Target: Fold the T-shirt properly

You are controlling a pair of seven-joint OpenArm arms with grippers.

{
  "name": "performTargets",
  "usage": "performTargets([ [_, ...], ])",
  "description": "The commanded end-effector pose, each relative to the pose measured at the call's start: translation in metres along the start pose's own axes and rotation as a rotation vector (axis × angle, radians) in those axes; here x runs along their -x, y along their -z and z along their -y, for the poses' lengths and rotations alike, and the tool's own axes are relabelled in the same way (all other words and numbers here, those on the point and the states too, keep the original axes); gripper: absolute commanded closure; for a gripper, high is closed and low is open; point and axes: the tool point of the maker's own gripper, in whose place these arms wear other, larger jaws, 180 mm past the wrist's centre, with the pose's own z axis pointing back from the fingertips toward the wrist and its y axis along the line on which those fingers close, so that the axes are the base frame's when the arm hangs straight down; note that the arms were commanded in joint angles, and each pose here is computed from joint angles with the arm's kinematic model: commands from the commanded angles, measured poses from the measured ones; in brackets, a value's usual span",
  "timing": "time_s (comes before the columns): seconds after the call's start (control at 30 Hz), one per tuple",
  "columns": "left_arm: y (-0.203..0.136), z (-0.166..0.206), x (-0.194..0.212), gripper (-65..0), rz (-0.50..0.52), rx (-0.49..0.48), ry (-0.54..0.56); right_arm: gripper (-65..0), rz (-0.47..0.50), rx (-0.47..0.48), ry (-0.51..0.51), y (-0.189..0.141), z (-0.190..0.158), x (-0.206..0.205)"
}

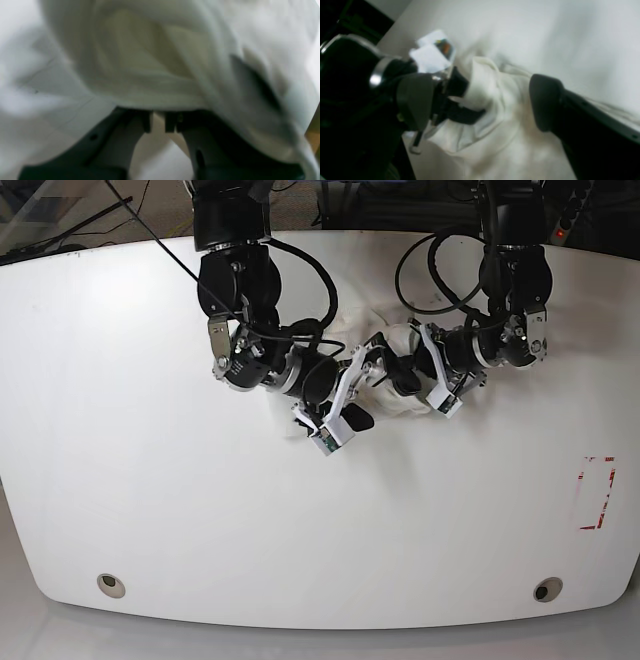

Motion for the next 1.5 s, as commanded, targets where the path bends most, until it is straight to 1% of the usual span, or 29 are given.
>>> performTargets([
  [0.0,-0.010,-0.017,0.020,-6.3,-0.116,-0.086,0.016,-58.2,0.098,-0.004,-0.060,-0.015,-0.008,-0.029],
  [0.07,-0.023,-0.024,0.005,-6.3,-0.041,-0.102,-0.010,-58.2,0.112,0.010,-0.096,-0.027,-0.010,-0.032],
  [0.1,-0.026,-0.025,0.002,-6.4,-0.023,-0.105,-0.018,-58.2,0.109,0.015,-0.103,-0.029,-0.009,-0.031],
  [0.17,-0.038,-0.030,-0.011,-6.5,0.032,-0.121,-0.025,-58.2,0.097,0.025,-0.112,-0.033,-0.006,-0.027],
  [0.23,-0.048,-0.033,-0.020,-6.5,0.067,-0.142,-0.017,-58.2,0.078,0.028,-0.106,-0.035,-0.005,-0.018],
  [0.27,-0.055,-0.036,-0.018,-6.5,0.072,-0.160,-0.013,-58.2,0.063,0.032,-0.099,-0.036,-0.003,-0.011],
  [0.4,-0.095,-0.065,-0.007,-6.5,0.044,-0.272,0.018,-58.2,0.025,0.043,-0.082,-0.039,0.000,0.007],
  [0.5,-0.118,-0.081,0.006,-6.5,0.020,-0.333,0.015,-58.2,0.002,0.043,-0.062,-0.037,0.001,0.018],
  [0.63,-0.146,-0.095,0.010,-6.5,0.013,-0.407,0.035,-58.2,-0.025,0.042,-0.034,-0.033,0.005,0.029],
  [0.73,-0.164,-0.098,0.001,-6.5,0.011,-0.448,0.094,-58.2,-0.040,0.042,-0.016,-0.030,0.009,0.035],
  [0.77,-0.171,-0.099,-0.007,-6.7,0.014,-0.467,0.134,-58.2,-0.045,0.046,-0.006,-0.029,0.011,0.037],
  [0.83,-0.177,-0.095,-0.018,-6.7,0.025,-0.483,0.182,-58.2,-0.035,0.048,-0.013,-0.028,0.013,0.031],
  [0.9,-0.174,-0.082,-0.031,-6.7,0.040,-0.470,0.236,-56.6,-0.016,0.054,-0.026,-0.026,0.018,0.020],
  [0.97,-0.165,-0.068,-0.040,-6.7,0.047,-0.437,0.287,-50.7,-0.020,0.061,-0.031,-0.023,0.024,0.016],
  [1.0,-0.160,-0.060,-0.044,-6.7,0.050,-0.419,0.310,-46.5,-0.021,0.068,-0.042,-0.022,0.028,0.012],
  [1.03,-0.154,-0.050,-0.052,-6.7,0.060,-0.395,0.347,-39.6,-0.025,0.081,-0.058,-0.020,0.034,0.006],
  [1.07,-0.147,-0.041,-0.058,-6.7,0.066,-0.371,0.371,-34.9,-0.034,0.091,-0.064,-0.018,0.039,0.005],
  [1.13,-0.131,-0.024,-0.067,-6.7,0.084,-0.317,0.396,-25.7,-0.053,0.110,-0.074,-0.013,0.048,0.003],
  [1.17,-0.123,-0.015,-0.070,-6.7,0.094,-0.290,0.402,-21.4,-0.061,0.118,-0.077,-0.011,0.053,0.001],
  [1.2,-0.117,-0.009,-0.071,-6.7,0.096,-0.272,0.404,-18.9,-0.075,0.127,-0.077,-0.008,0.059,0.001],
  [1.27,-0.104,0.001,-0.070,-6.7,0.087,-0.251,0.409,-17.6,-0.098,0.139,-0.076,-0.004,0.068,0.004],
  [1.37,-0.084,0.012,-0.060,-6.7,0.038,-0.226,0.421,-18.1,-0.092,0.159,-0.063,0.002,0.081,0.008],
  [1.47,-0.072,0.010,-0.045,-6.5,-0.025,-0.226,0.420,-18.2,-0.094,0.179,-0.052,0.007,0.091,0.019],
])
